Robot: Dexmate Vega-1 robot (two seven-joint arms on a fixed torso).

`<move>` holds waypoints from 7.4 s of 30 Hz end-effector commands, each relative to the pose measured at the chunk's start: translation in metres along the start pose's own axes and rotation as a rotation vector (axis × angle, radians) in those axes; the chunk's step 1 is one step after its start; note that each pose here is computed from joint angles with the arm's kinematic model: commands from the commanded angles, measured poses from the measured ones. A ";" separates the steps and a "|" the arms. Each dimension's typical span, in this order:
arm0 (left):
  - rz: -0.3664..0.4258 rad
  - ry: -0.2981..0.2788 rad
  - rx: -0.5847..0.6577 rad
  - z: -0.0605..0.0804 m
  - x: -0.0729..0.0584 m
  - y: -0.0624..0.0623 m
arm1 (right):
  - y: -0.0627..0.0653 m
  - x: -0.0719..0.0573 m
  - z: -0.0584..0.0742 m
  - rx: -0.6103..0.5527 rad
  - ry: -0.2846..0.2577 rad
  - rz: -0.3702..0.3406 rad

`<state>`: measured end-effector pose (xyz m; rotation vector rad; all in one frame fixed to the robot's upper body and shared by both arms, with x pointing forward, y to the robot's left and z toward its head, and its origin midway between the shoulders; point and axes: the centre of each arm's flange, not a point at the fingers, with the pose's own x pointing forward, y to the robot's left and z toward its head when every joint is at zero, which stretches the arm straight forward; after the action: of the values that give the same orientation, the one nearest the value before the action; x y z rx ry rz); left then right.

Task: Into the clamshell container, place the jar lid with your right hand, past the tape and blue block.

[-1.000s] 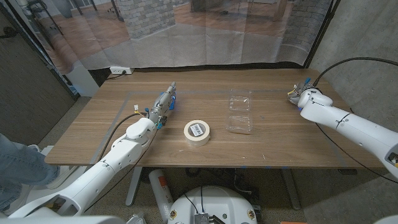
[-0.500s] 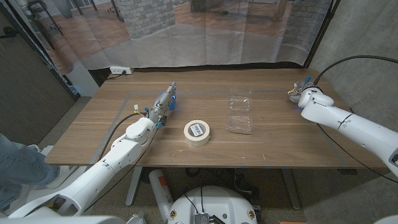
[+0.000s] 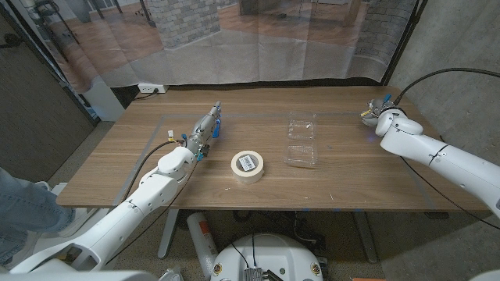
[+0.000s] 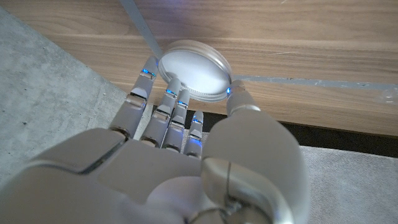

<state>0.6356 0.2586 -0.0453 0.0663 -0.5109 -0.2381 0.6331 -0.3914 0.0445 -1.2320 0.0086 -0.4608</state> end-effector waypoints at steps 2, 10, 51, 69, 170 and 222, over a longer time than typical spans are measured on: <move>-0.001 -0.002 -0.001 0.000 -0.001 -0.001 | -0.006 -0.011 0.014 0.002 -0.066 -0.029; 0.004 -0.004 -0.003 -0.001 -0.003 0.000 | -0.010 -0.014 0.018 0.013 -0.091 -0.029; 0.005 -0.010 0.006 0.003 -0.005 0.001 | -0.017 -0.044 0.057 0.032 -0.303 -0.082; 0.011 -0.013 0.002 0.001 -0.008 0.002 | -0.019 -0.060 0.076 0.028 -0.393 -0.097; 0.021 -0.031 0.019 0.013 -0.010 0.014 | -0.002 -0.102 0.154 -0.056 -0.702 -0.109; 0.014 -0.040 0.039 0.024 -0.002 0.016 | 0.038 -0.088 0.163 -0.082 -0.681 -0.058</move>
<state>0.6208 0.2774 -0.0246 0.0906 -0.5613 -0.2082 0.6001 -0.2062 0.0541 -1.4048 -0.6092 -0.0677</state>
